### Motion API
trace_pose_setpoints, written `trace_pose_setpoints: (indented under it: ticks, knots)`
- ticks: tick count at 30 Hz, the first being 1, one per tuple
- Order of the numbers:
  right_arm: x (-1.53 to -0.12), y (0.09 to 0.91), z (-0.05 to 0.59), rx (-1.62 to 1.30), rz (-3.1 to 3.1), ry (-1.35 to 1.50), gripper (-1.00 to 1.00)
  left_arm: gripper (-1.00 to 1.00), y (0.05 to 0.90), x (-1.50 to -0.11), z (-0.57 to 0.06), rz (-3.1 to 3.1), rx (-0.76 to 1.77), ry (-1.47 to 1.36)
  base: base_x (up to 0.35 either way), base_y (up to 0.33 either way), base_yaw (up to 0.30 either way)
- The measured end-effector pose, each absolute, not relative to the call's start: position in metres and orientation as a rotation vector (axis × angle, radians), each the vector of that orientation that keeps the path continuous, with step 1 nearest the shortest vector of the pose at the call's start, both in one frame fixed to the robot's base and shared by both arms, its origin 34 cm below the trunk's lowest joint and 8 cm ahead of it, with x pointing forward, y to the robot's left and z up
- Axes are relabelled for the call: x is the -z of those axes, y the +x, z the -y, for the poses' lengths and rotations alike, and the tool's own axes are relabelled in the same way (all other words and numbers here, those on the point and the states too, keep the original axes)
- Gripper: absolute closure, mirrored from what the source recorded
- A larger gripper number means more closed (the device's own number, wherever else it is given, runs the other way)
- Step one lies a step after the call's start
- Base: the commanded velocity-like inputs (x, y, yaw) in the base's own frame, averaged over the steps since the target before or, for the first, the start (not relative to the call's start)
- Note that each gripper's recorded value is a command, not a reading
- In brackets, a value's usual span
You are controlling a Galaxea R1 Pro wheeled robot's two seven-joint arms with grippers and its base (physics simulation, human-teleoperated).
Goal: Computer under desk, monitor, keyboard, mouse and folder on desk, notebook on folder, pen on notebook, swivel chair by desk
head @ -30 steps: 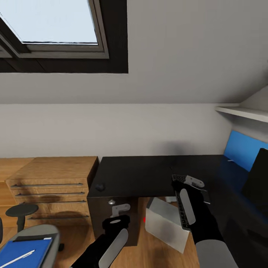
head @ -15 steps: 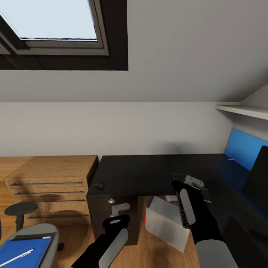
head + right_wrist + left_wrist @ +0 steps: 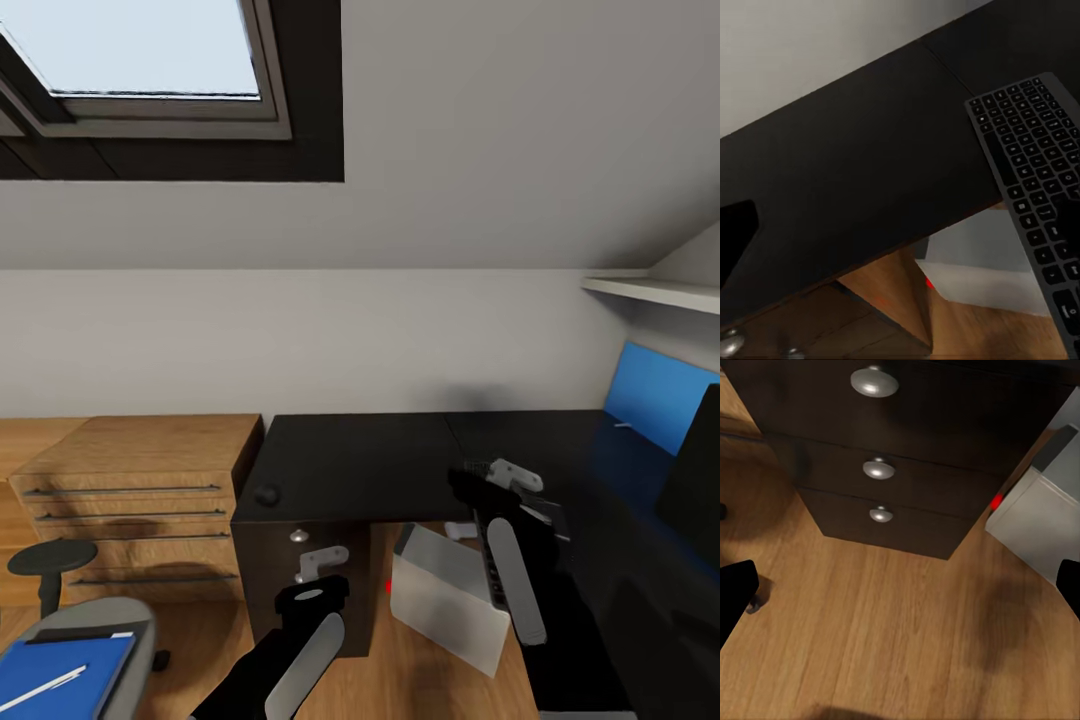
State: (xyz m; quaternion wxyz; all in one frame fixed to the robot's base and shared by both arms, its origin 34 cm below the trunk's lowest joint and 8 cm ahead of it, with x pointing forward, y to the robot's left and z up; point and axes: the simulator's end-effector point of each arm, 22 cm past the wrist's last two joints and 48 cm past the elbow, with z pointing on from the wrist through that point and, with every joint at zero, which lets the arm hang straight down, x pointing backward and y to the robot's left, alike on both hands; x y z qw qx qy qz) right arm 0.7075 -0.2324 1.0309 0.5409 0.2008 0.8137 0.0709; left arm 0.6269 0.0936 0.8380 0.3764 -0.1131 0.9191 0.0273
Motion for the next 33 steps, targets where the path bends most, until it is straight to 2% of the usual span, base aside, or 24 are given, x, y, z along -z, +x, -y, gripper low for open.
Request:
trace_pose_setpoints:
  ticks: [20,33]
  knots:
    - [-0.973,0.673,0.216,-0.174,-2.016,0.455,-1.0,-1.0,0.627,-0.828,-0.096,-2.352,-0.077,-0.285,-0.005,0.0,0.0]
    - [-0.978,0.674,0.207,-0.245,-2.0,0.48,-1.0,-1.0,0.625,-0.822,-0.097,-2.365,-0.091,-0.28,-0.319,0.0,0.0]
